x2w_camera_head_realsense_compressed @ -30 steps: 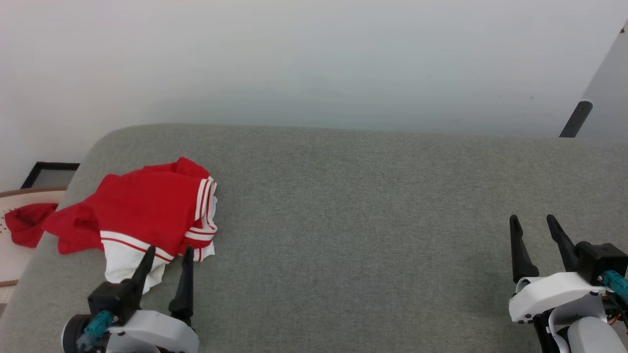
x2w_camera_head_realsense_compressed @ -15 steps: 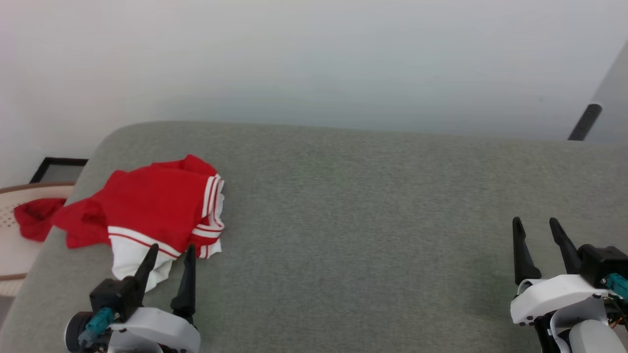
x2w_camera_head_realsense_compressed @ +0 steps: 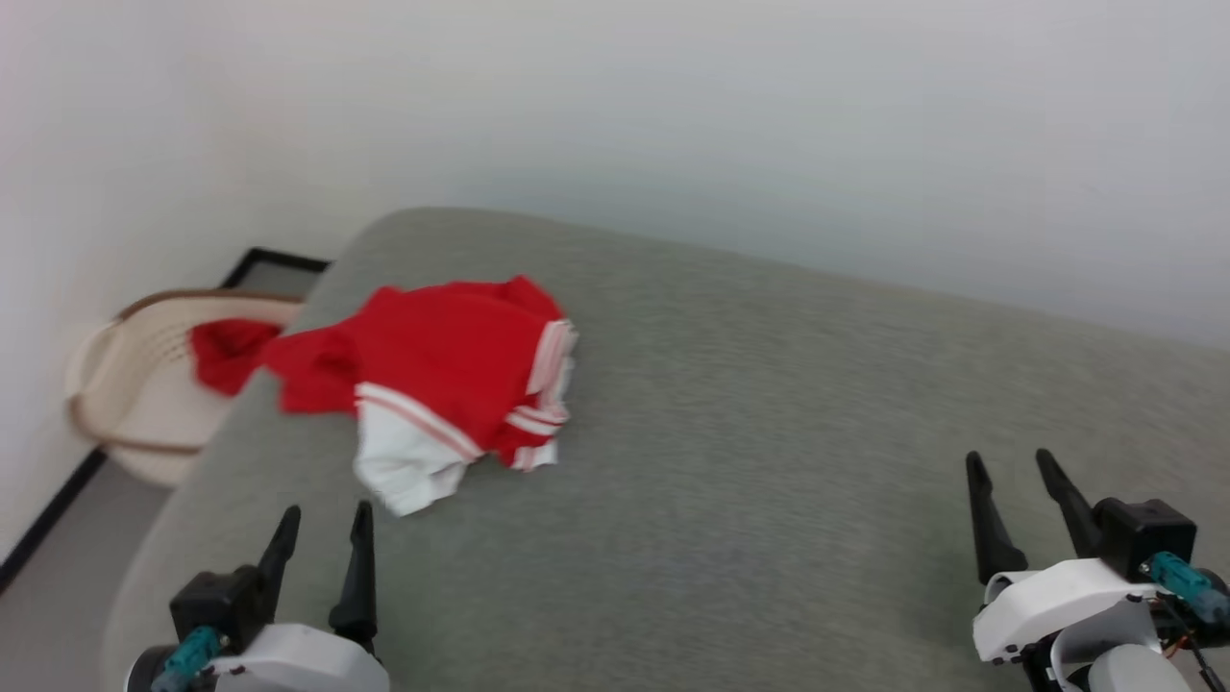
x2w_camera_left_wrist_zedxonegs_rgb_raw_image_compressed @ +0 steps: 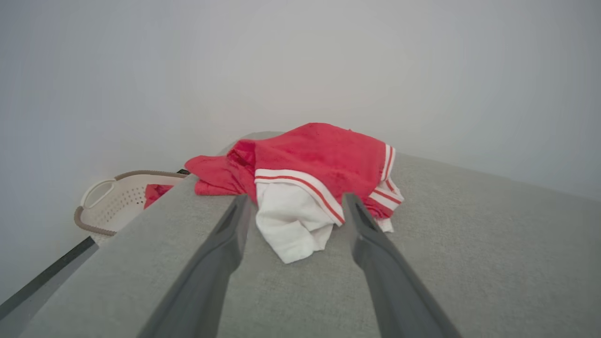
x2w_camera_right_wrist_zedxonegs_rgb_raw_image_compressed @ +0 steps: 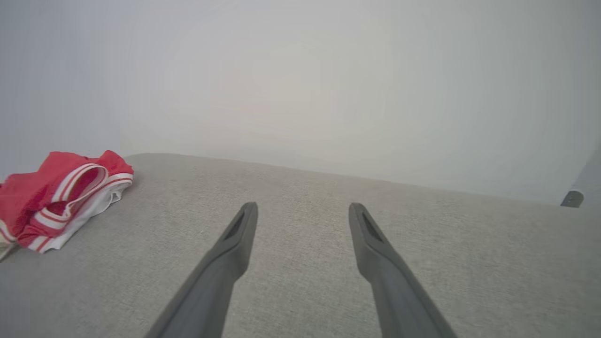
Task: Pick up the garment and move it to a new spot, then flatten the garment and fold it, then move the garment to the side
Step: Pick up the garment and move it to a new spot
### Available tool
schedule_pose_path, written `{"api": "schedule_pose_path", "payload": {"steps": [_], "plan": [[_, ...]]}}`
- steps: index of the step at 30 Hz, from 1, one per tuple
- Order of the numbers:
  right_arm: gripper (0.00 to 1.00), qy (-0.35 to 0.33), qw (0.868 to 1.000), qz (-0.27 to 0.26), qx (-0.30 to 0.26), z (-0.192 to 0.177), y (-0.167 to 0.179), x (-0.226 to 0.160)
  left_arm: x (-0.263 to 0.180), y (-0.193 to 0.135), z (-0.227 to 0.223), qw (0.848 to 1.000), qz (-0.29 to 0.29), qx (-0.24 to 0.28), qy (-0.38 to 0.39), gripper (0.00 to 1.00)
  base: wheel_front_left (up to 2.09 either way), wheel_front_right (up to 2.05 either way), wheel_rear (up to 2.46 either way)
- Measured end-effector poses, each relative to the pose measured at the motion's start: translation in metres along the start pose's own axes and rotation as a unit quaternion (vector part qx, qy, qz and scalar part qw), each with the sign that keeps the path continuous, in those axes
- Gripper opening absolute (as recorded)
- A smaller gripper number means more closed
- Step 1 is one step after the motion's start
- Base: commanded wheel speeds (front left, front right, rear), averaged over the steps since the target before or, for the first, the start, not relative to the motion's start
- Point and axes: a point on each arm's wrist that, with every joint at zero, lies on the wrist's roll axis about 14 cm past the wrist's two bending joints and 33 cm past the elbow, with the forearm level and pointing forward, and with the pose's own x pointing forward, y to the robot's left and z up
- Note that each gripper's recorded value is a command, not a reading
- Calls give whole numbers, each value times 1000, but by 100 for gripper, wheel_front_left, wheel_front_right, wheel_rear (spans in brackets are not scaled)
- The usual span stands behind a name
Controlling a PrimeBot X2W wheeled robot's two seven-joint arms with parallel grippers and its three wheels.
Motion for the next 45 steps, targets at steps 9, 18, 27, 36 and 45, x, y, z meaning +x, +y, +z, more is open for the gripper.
{"api": "schedule_pose_path", "payload": {"steps": [9,18,27,36,45], "plan": [[100,17,991,133,7,-11,99,29,-62,70,6,992,124,-5,-15,100,0,0,0],[100,27,959,280,12,-12,210,45,-135,121,13,965,261,-20,-36,100,0,0,0],[100,47,946,321,22,-23,236,47,-157,127,12,955,295,-18,-33,100,-2,-2,-2],[100,49,958,280,35,-25,206,46,-118,104,15,977,210,13,-24,100,0,0,0],[100,27,973,229,15,-19,162,44,-20,84,83,989,90,88,-71,100,0,0,0]]}}
